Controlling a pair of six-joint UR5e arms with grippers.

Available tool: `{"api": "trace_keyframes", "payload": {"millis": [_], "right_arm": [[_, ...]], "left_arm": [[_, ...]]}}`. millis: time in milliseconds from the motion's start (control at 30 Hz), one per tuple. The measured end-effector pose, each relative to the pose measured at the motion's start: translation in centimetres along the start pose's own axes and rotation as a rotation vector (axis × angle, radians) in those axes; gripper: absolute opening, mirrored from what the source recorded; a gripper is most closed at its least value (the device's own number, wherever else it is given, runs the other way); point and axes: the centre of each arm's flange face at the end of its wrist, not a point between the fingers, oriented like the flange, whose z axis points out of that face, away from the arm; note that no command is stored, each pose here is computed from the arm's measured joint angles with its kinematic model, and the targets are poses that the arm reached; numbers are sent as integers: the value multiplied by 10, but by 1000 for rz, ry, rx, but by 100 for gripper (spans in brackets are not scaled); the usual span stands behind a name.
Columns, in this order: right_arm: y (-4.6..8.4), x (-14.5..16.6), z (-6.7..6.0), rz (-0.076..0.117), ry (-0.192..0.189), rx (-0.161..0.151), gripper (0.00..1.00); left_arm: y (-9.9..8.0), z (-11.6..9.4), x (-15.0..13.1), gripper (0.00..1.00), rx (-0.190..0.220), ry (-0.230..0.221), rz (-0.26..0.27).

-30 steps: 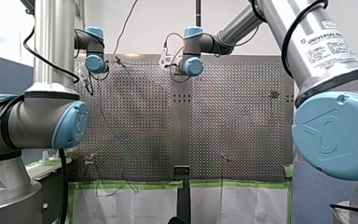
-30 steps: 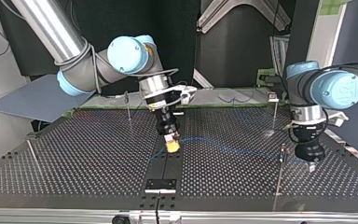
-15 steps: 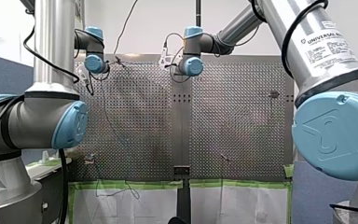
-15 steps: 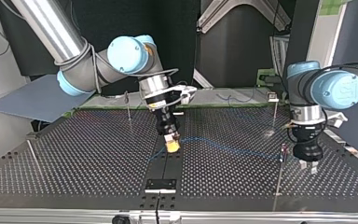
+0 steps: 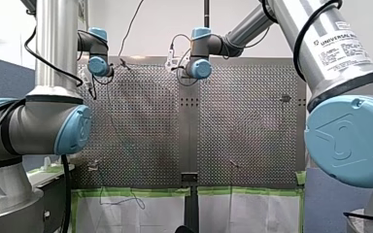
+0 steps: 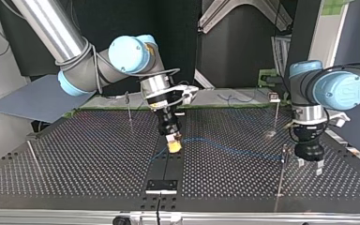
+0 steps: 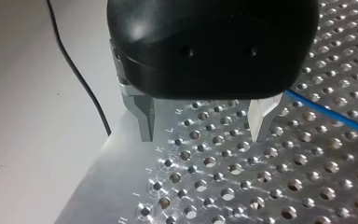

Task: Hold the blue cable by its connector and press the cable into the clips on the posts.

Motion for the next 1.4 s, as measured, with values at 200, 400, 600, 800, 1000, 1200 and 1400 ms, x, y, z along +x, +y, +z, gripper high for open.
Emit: {"api": "trace_keyframes", "payload": {"millis": [200, 400, 600, 800, 1000, 1200, 1400], "right_arm": [[0, 1, 0, 0, -1, 0, 0], [-3, 5, -2, -4, 1, 4, 0], [-12, 29, -7, -4, 29, 16, 0], [-18, 45, -11, -2, 45, 28, 0], [-36, 67, -24, 0, 39, 65, 0], [-51, 70, -35, -18, -2, 87, 0], [-63, 76, -45, -32, -25, 106, 0]], "left_arm": [[5, -3, 1, 100, -47, 14, 14], [8, -4, 1, 100, -68, 17, 10], [11, -5, 1, 100, -86, 28, -2], [14, -11, -3, 100, -118, 39, -8], [11, -23, -22, 100, -154, 4, -19], [5, -37, -38, 100, -166, -23, -45], [1, -53, -43, 100, -188, -5, -50]]}}
